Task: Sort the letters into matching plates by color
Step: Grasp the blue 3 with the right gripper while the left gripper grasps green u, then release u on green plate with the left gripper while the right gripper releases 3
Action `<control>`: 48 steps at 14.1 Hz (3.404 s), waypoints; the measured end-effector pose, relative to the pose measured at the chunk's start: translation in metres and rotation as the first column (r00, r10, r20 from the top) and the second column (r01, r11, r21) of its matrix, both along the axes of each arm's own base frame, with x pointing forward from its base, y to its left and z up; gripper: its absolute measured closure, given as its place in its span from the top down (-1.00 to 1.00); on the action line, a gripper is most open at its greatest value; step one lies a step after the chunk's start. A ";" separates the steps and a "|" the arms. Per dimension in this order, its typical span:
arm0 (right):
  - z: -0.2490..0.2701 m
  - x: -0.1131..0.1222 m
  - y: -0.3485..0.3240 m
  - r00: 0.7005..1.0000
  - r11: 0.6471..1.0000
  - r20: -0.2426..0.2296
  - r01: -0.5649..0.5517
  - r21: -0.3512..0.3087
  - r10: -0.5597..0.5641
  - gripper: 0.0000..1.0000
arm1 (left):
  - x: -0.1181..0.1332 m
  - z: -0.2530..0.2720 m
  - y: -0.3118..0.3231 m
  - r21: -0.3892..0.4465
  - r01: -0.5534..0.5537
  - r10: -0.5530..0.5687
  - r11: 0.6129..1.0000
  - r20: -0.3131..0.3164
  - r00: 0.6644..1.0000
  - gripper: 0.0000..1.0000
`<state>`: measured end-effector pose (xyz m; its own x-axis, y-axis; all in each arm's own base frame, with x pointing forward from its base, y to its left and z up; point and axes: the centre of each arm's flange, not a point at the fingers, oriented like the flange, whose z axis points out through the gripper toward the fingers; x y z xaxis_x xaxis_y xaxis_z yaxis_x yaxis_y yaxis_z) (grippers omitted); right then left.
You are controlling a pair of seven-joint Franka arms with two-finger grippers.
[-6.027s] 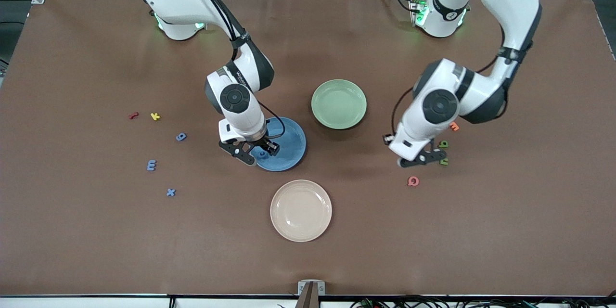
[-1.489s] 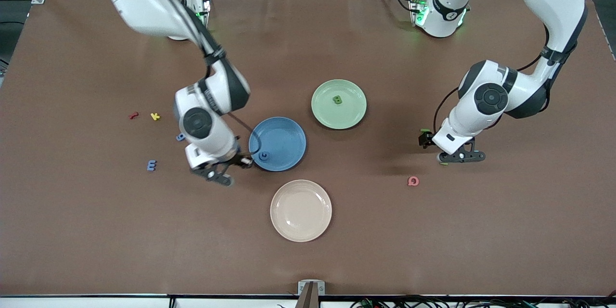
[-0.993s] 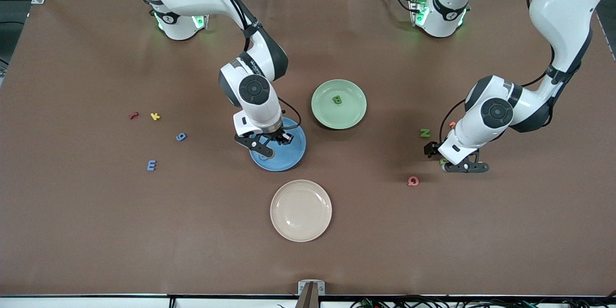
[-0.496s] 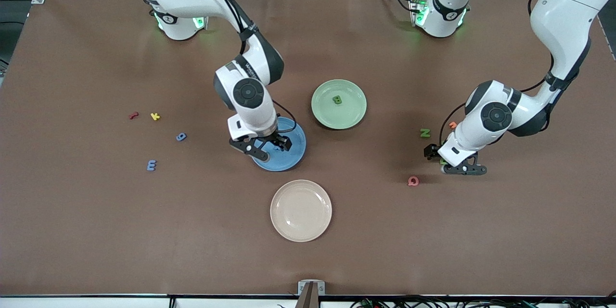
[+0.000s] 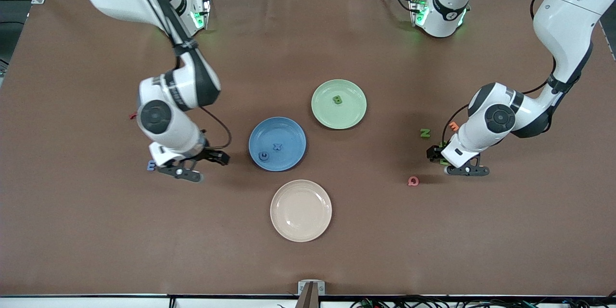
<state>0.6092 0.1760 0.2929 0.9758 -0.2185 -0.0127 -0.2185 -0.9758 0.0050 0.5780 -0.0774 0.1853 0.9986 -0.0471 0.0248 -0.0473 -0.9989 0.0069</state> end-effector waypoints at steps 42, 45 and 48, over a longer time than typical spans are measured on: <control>-0.117 -0.019 -0.207 0.984 0.986 0.061 -0.164 -0.019 0.165 -0.46 | -0.099 0.076 -0.235 0.112 -0.174 0.183 0.978 -0.076 0.980 -0.45; -0.116 -0.018 -0.205 0.986 0.987 0.044 -0.163 -0.013 0.163 -0.46 | -0.134 0.071 -0.280 0.116 -0.184 0.193 0.976 -0.081 0.978 -0.45; -0.089 -0.013 -0.179 0.994 0.994 -0.023 -0.108 0.012 0.108 -0.46 | -0.153 0.065 -0.305 0.089 -0.192 0.200 0.977 -0.090 0.976 -0.45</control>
